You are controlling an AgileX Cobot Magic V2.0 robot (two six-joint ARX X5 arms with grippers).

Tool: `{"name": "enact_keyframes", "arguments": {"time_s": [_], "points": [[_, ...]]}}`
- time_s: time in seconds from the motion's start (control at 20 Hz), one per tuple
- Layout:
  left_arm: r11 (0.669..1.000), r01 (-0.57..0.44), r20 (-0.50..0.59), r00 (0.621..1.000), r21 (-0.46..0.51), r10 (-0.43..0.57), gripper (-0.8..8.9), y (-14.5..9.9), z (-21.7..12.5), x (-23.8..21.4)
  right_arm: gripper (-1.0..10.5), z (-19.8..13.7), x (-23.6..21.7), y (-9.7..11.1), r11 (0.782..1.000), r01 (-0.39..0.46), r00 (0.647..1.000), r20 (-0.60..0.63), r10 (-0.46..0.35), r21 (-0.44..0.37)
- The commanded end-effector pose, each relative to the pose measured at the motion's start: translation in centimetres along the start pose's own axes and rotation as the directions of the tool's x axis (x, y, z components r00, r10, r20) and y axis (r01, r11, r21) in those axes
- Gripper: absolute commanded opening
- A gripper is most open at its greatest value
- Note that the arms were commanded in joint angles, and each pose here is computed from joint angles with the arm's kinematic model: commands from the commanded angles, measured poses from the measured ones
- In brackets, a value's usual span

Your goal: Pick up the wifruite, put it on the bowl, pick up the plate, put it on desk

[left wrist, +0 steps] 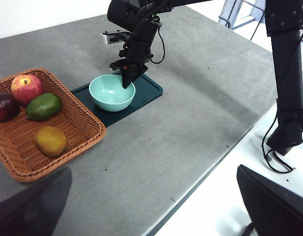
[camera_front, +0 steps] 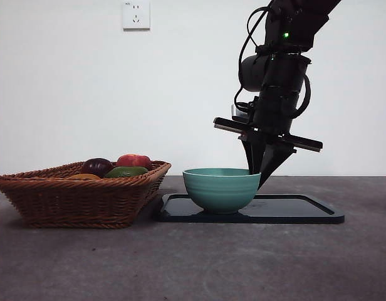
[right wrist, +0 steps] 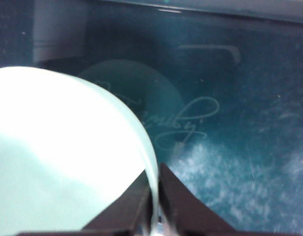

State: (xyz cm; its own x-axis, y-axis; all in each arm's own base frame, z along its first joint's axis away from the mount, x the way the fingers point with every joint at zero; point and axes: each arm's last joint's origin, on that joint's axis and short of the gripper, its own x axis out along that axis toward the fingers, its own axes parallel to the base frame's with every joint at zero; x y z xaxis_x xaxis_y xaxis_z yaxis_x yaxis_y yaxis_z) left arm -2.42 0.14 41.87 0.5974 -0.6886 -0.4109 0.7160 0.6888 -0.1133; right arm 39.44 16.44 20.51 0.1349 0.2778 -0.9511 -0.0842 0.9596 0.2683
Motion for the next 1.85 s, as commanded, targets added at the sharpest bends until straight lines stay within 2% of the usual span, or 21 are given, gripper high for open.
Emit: {"name": "enact_keyframes", "arguments": {"time_s": [0.05,0.15,0.25,0.4,0.55,0.75,1.0,1.15,1.4,1.75,1.8,1.85], "points": [[1.000,0.008,0.024,1.000,0.012,-0.009,6.25,-0.1,0.3,-0.4,0.1,0.4,-1.2,0.5,0.999,-0.005,1.000,0.015,0.005,-0.046],[1.000,0.008,0.024,1.000,0.011,-0.009,6.26,-0.1,0.3,-0.4,0.1,-0.2,-3.6,0.8,0.995,-0.004,1.000,0.018,0.006,-0.100],[1.000,0.009,0.025,1.000,0.005,-0.009,6.25,-0.1,0.3,-0.4,0.1,-1.3,-5.5,0.9,0.993,0.005,1.000,-0.004,-0.006,-0.116],[1.000,0.009,0.019,1.000,0.004,-0.009,6.26,-0.1,0.3,-0.4,0.1,-3.2,-7.6,2.2,0.985,0.003,1.000,-0.022,-0.007,-0.175],[1.000,0.009,0.018,1.000,0.003,-0.009,6.26,-0.1,0.3,-0.4,0.1,-6.5,-8.5,3.7,0.965,-0.005,0.999,-0.032,-0.003,-0.263],[1.000,0.009,0.017,1.000,0.003,-0.009,6.26,-0.1,0.3,-0.4,0.1,-12.1,-7.5,2.9,0.948,-0.019,0.999,-0.032,0.009,-0.319],[1.000,0.009,0.018,1.000,0.002,-0.009,6.26,-0.1,0.3,-0.4,0.1,-16.0,-5.4,1.8,0.945,-0.010,0.999,-0.054,-0.008,-0.328],[1.000,0.009,0.013,1.000,0.001,-0.009,6.26,-0.1,0.2,-0.4,0.1,-16.8,-3.7,1.6,0.953,0.014,0.998,-0.047,-0.029,-0.303],[1.000,0.009,0.013,1.000,0.001,-0.009,6.26,-0.1,0.2,-0.4,0.1,-17.9,-1.4,1.9,0.959,-0.005,1.000,-0.019,-0.001,-0.282],[1.000,0.009,0.005,1.000,-0.002,-0.009,6.26,-0.1,0.1,-0.4,0.1,-18.1,-0.9,1.6,0.961,0.016,1.000,-0.009,-0.019,-0.278],[1.000,0.010,0.004,1.000,-0.002,-0.010,6.26,-0.1,0.1,-0.4,0.8,-18.1,-0.9,1.7,0.960,0.015,1.000,-0.009,-0.019,-0.278],[1.000,0.009,0.004,1.000,-0.002,-0.009,6.26,-0.1,0.1,-0.4,2.0,-18.1,-0.9,1.6,0.960,0.016,1.000,-0.008,-0.018,-0.278]]}}
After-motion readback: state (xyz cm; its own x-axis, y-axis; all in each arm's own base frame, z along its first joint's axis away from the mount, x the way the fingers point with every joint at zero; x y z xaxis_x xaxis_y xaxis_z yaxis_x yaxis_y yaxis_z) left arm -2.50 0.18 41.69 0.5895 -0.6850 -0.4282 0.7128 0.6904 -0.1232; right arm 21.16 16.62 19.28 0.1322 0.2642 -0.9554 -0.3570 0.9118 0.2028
